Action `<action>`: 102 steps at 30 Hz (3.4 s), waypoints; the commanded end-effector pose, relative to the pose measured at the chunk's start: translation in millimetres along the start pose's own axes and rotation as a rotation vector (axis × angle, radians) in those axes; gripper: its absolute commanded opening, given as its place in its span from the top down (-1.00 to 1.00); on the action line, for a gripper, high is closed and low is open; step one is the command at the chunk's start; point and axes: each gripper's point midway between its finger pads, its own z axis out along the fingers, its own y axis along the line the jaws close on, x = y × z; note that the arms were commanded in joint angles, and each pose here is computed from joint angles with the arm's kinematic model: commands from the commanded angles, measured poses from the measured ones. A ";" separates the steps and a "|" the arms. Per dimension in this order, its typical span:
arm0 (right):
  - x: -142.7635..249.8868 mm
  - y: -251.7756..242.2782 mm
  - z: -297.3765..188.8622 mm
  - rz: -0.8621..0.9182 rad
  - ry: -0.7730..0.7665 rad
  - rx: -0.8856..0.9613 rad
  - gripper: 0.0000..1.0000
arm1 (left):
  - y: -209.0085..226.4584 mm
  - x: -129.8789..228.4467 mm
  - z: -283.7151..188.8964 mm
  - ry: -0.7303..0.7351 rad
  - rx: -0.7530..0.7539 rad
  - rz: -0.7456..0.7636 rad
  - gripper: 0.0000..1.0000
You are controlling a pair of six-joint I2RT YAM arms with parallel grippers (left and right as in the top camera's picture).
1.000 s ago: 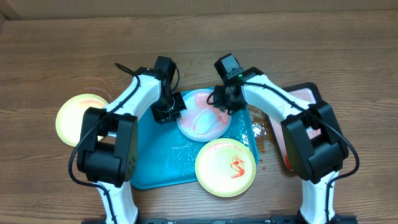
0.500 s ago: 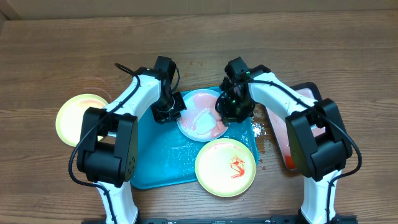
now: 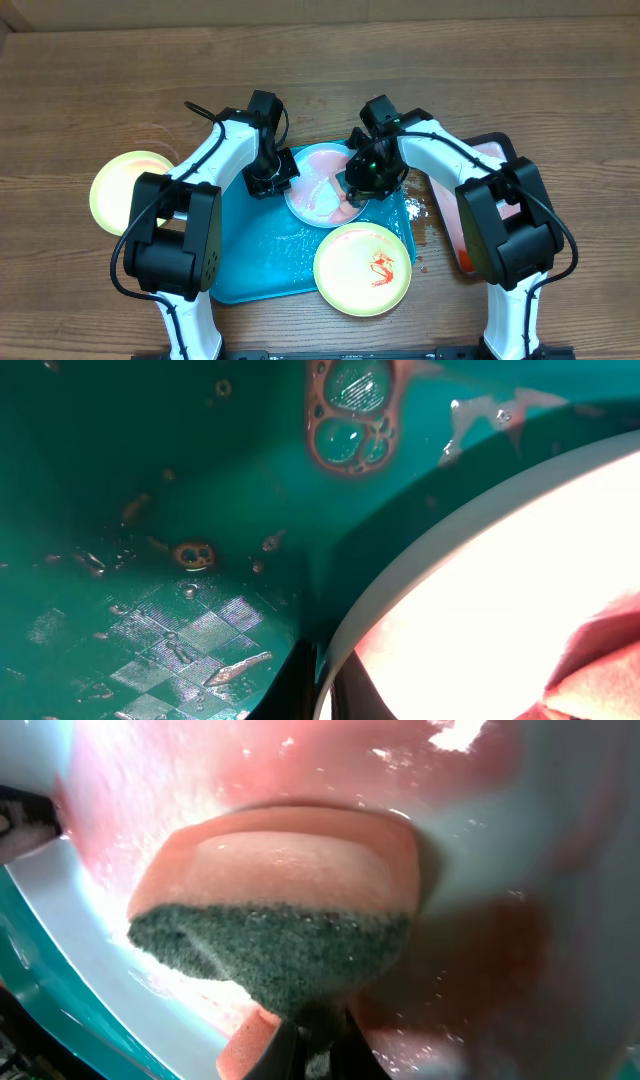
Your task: Clean dirty plates on tray and stack at the side
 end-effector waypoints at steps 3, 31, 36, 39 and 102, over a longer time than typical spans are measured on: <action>6.1 -25.4 18.3 0.089 0.015 0.146 0.92 | 32.1 5.2 29.8 0.034 -0.137 -0.054 0.91; -42.9 -103.5 -27.0 0.197 -0.267 0.603 0.93 | 30.7 2.0 30.1 0.020 -0.132 -0.050 0.91; -25.0 -108.2 -27.1 0.182 -0.187 0.635 0.92 | 30.0 1.2 30.2 0.017 -0.130 -0.049 0.91; -15.4 -88.3 -13.0 0.111 -0.103 0.507 0.92 | 29.6 0.5 30.3 0.014 -0.128 -0.048 0.91; -41.2 60.0 -194.5 -0.139 -0.646 0.376 0.92 | 24.2 -5.2 25.4 -0.010 -0.109 -0.030 0.91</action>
